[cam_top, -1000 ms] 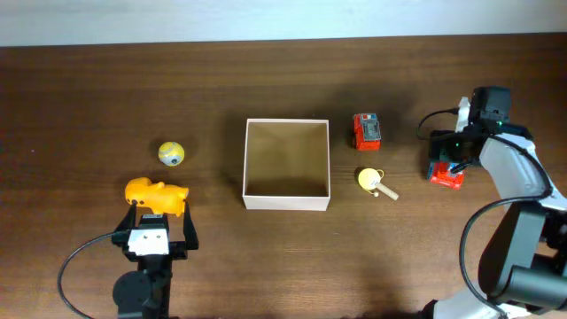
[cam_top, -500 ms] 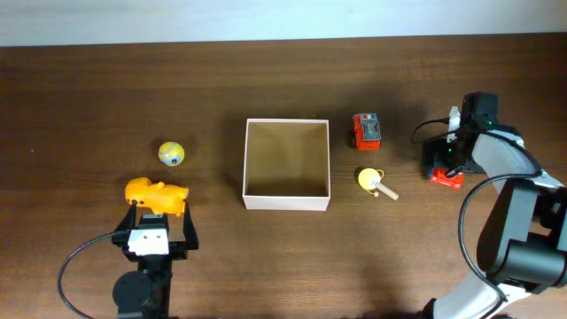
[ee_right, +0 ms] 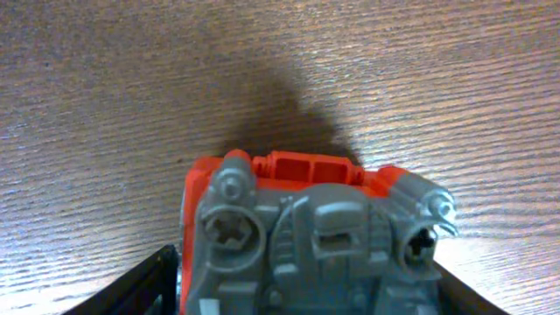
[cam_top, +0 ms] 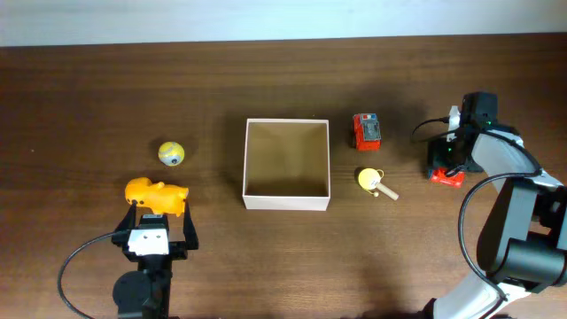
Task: Pack container
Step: 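Lower the right gripper onto the red toy robot and close, then lift the red toy robot with the right gripper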
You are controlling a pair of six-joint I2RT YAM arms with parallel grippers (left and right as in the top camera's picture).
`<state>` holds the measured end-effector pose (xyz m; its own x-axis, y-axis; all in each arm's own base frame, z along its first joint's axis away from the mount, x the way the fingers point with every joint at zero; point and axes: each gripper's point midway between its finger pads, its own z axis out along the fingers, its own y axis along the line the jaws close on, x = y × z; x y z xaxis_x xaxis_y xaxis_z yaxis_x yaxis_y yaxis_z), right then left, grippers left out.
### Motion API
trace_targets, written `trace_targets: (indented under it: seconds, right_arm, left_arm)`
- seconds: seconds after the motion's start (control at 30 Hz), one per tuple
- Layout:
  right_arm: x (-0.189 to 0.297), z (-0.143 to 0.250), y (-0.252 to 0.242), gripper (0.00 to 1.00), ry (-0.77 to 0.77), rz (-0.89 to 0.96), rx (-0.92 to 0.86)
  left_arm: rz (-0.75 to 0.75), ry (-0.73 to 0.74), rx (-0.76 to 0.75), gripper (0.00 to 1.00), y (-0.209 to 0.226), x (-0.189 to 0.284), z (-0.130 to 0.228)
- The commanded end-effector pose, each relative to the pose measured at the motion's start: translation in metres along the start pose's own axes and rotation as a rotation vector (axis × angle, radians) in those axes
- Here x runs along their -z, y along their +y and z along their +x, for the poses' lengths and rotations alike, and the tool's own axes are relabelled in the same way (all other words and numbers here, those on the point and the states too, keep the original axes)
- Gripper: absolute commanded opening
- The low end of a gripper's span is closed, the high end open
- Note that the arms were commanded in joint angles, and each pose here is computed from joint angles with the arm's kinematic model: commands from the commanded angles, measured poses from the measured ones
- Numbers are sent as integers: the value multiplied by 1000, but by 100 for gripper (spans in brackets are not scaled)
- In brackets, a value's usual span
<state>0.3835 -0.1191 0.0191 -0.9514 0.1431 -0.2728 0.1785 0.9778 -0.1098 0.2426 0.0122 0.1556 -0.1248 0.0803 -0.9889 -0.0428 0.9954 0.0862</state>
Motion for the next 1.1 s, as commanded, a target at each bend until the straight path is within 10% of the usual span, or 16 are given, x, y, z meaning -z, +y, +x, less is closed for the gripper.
trace_targets:
  seconds: [0.0,1.07]
  right_arm:
    - [-7,2,-1,67,17,-4,-1]
    - [-1,-11,17,53,-22,-107,0]
  left_arm:
    - [6,-3,-8,99,-1,0,0]
    - [6,-3,-8,99,-1,0,0]
